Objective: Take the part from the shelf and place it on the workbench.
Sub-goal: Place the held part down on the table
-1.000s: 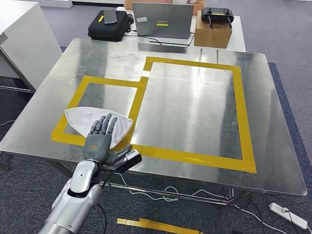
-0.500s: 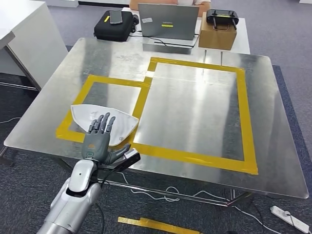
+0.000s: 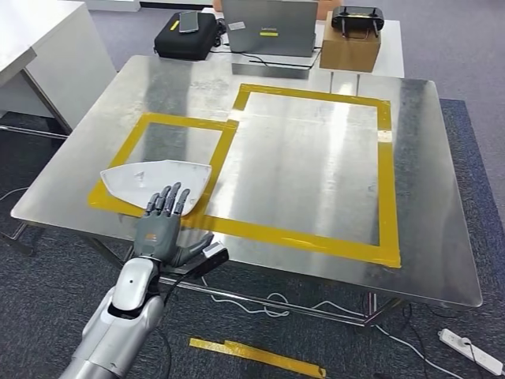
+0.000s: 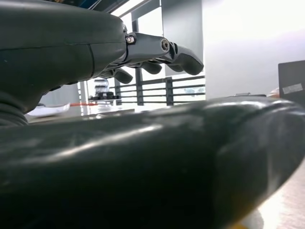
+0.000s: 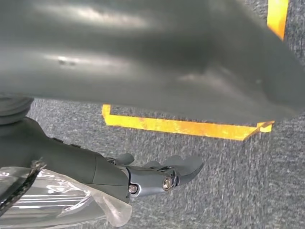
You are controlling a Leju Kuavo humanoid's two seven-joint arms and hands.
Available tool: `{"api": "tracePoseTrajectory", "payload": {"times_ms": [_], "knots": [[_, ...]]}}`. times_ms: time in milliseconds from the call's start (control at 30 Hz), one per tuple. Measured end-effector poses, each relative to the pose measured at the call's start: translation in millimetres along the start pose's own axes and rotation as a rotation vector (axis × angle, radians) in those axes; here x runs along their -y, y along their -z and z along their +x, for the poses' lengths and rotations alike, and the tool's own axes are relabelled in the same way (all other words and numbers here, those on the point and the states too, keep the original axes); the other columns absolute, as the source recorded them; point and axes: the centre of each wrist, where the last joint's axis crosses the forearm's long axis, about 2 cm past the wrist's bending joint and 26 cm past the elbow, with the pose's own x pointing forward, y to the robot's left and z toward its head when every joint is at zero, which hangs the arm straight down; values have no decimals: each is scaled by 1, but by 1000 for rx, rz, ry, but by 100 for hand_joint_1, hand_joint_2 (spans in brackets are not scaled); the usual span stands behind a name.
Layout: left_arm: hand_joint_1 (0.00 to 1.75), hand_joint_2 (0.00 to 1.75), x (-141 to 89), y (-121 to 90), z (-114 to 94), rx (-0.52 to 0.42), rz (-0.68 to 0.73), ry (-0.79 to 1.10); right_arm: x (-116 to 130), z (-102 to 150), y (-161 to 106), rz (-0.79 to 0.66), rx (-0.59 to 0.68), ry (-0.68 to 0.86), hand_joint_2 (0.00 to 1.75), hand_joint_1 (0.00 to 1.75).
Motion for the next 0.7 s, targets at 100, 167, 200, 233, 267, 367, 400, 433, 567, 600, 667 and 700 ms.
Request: {"api": "tracePoseTrajectory", "payload": {"times_ms": [100,167,200,233,267,367,400,433,567,600,667,700], "knots": [[0,0,-2,2,0,1,9,1,-2,1,0,5,2,2,0,0],[0,0,-3,3,-1,1,12,2,-2,1,0,7,3,3,0,0],[0,0,-3,3,-1,1,13,2,-2,2,0,7,3,3,0,0],[0,0,-4,3,-1,1,13,2,-2,1,0,6,2,3,0,0],[0,0,-4,3,-1,1,14,2,-2,1,0,6,2,4,0,0],[0,0,-4,3,0,1,14,0,-2,1,0,5,2,4,0,0],[0,0,-4,3,0,1,12,-1,-1,1,1,5,2,3,0,0],[0,0,-3,2,0,1,11,-1,-1,1,1,4,2,3,0,0],[0,0,-3,2,0,-1,8,-1,2,3,1,0,5,1,0,0],[0,0,-3,2,0,-2,8,-1,2,4,2,0,7,0,0,0],[0,0,-3,2,0,-4,7,-3,2,5,2,2,7,-2,0,0],[0,0,-3,2,-1,-6,7,-4,2,4,2,3,5,-2,0,0]]}}
